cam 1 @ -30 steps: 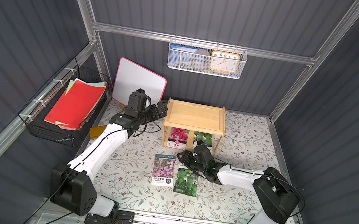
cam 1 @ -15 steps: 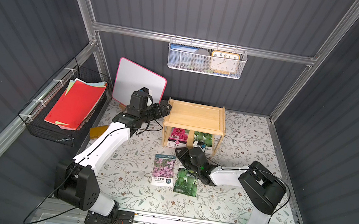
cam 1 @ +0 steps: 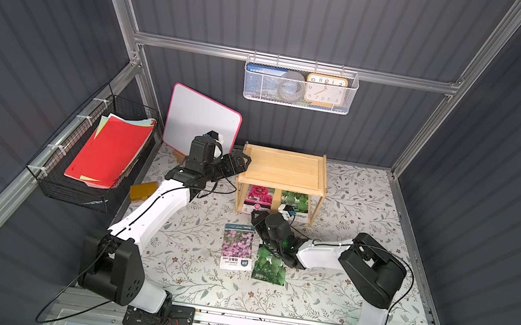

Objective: Take the seed bag off the shelf
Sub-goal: Pick up the seed packet from the shelf.

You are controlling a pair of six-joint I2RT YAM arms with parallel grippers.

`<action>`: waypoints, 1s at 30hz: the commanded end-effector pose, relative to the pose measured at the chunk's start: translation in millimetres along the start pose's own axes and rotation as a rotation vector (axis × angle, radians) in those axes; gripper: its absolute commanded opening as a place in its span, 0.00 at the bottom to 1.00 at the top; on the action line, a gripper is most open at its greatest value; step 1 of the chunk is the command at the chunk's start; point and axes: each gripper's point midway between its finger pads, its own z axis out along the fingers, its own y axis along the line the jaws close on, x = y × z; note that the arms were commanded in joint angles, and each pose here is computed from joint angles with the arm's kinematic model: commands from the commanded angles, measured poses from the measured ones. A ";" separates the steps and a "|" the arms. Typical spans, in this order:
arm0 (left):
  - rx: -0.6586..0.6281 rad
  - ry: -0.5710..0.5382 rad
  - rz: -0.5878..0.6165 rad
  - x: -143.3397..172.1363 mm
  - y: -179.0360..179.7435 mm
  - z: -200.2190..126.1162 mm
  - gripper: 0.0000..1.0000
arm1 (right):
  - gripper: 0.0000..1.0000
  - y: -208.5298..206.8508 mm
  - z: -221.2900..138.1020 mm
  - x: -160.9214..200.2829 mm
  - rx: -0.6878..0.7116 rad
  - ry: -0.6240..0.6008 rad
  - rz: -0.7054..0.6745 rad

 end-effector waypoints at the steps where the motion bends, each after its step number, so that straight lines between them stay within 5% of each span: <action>1: 0.025 -0.018 0.033 -3.6 -5.5 -8.1 0.98 | 0.50 -0.2 8.7 -1.0 0.010 -0.020 0.018; 30: -0.019 0.011 0.045 6.6 6.1 -8.4 0.98 | 0.49 -4.0 13.8 -20.6 0.070 -0.129 0.015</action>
